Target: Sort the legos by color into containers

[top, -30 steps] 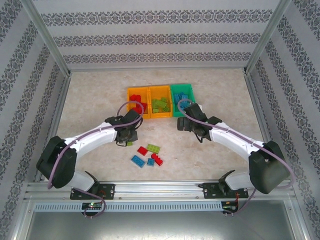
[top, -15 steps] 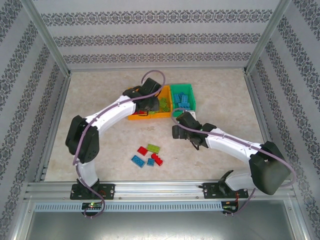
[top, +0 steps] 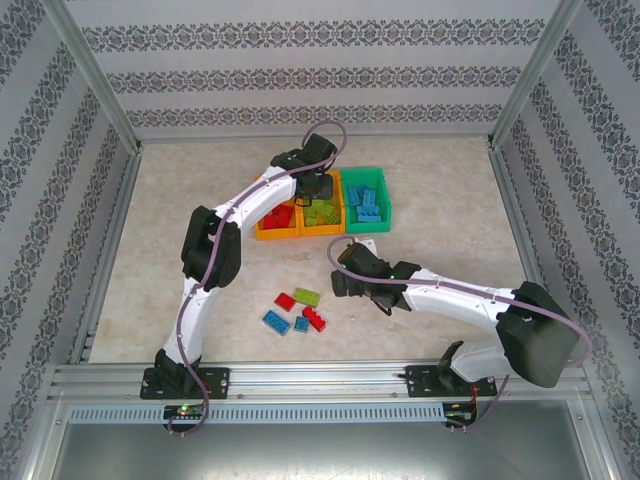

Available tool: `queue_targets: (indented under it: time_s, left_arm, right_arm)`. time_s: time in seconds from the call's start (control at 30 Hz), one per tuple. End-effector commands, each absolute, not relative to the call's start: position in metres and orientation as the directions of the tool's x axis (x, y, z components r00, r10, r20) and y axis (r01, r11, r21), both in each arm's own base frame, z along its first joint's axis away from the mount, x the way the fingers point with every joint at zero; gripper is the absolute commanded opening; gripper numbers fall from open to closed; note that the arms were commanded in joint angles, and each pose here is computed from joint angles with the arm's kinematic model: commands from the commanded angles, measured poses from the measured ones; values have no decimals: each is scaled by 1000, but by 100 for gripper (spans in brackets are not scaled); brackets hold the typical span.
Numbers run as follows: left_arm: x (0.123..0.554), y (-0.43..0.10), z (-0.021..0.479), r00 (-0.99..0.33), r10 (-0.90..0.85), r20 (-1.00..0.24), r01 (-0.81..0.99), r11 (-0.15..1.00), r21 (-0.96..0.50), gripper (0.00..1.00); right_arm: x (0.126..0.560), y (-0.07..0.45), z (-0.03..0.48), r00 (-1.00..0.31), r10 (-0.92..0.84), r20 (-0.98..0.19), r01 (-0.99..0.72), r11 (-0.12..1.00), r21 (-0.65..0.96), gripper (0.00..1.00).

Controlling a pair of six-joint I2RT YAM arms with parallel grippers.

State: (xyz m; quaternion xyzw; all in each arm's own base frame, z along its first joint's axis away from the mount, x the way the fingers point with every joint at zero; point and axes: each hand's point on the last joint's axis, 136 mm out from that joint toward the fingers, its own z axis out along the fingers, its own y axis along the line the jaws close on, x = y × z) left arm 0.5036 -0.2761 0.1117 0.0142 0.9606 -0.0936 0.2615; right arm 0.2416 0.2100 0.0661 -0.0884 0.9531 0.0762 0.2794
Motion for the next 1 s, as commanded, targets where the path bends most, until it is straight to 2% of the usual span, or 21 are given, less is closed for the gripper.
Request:
queue_targets:
  time_s: [0.0, 0.1, 0.2, 0.27, 0.63, 0.77, 0.97]
  left_arm:
    - [503, -278, 129, -862, -19, -506, 93, 977, -194, 57]
    - [499, -277, 135, -862, -28, -507, 93, 973, -211, 76]
    - [494, -277, 148, -850, -36, -526, 103, 967, -232, 87]
    - [489, -275, 158, -841, -45, -539, 105, 964, -244, 100]
    - [452, -252, 190, -786, -87, -612, 119, 950, -289, 100]
    - [435, -237, 189, -783, -96, -615, 103, 954, -281, 100]
    - [412, -213, 177, -801, -94, -591, 66, 968, -244, 99]
  right_arm:
    - [235, 226, 71, -811, -191, -552, -295, 950, 106, 89]
    - [223, 238, 73, -797, -252, -548, -365, 925, 105, 87]
    - [209, 249, 77, -777, -302, -553, -427, 898, 109, 86]
    - [198, 256, 79, -763, -331, -555, -470, 874, 124, 84]
    - [156, 282, 63, -712, -500, -493, -627, 769, 125, 75]
    - [152, 291, 57, -702, -542, -462, -654, 747, 119, 68]
    - [141, 301, 54, -686, -574, -447, -685, 717, 130, 68]
